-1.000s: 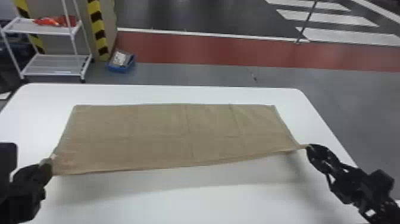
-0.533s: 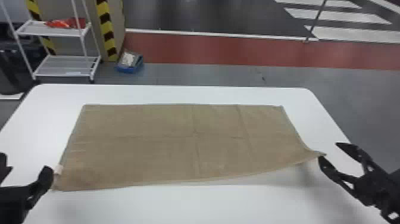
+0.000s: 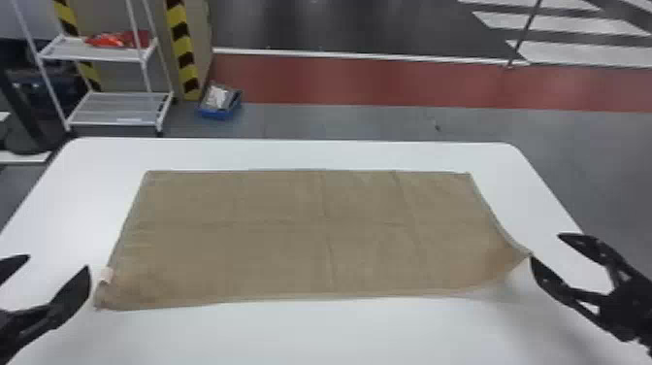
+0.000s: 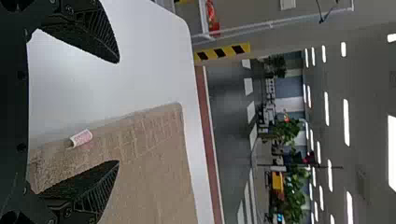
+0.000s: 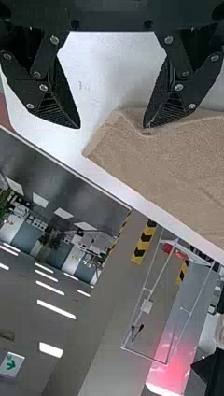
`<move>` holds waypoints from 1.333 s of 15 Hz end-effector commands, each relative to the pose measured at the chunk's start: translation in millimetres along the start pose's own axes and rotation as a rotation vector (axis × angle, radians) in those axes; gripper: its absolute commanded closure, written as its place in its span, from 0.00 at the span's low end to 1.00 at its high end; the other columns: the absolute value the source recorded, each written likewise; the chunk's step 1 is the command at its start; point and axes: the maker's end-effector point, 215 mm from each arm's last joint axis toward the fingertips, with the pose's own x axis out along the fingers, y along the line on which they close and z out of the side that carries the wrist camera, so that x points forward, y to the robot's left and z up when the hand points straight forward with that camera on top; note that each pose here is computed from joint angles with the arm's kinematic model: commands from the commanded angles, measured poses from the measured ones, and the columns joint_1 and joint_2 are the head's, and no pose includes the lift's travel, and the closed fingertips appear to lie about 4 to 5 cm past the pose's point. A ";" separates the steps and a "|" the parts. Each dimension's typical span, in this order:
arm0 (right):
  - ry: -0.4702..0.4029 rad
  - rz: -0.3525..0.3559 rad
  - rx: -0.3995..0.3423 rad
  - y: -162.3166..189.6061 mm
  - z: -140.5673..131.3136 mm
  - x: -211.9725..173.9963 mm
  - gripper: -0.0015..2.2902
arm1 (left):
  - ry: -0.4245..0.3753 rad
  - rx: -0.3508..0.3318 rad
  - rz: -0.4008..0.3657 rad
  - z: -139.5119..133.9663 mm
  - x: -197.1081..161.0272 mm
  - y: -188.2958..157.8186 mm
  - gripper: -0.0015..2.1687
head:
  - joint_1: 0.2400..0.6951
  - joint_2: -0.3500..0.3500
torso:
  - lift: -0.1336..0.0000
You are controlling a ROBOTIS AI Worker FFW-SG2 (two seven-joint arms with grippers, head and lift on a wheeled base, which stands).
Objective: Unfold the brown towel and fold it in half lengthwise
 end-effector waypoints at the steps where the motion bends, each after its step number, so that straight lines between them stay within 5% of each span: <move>1: 0.008 -0.002 0.012 -2.7 -2.3 0.1 0.20 | -0.024 -0.058 -0.056 -9.9 -8.4 13.3 0.07 | 1.00 0.37 | 0.07; 5: 0.025 0.004 0.030 -4.6 -3.4 6.1 0.20 | -0.006 -0.112 -0.243 -23.7 -17.7 -24.1 0.07 | 1.00 0.35 | 0.07; 9: 0.021 0.004 0.033 -3.7 -2.5 6.4 0.20 | -0.007 -0.110 -0.318 -32.2 -8.8 -58.3 0.09 | 1.00 0.30 | 0.07; 20: 0.016 0.002 0.026 -6.3 -4.0 0.8 0.20 | 0.003 -0.070 -0.290 -62.1 7.4 -44.1 0.20 | 1.00 0.27 | 0.07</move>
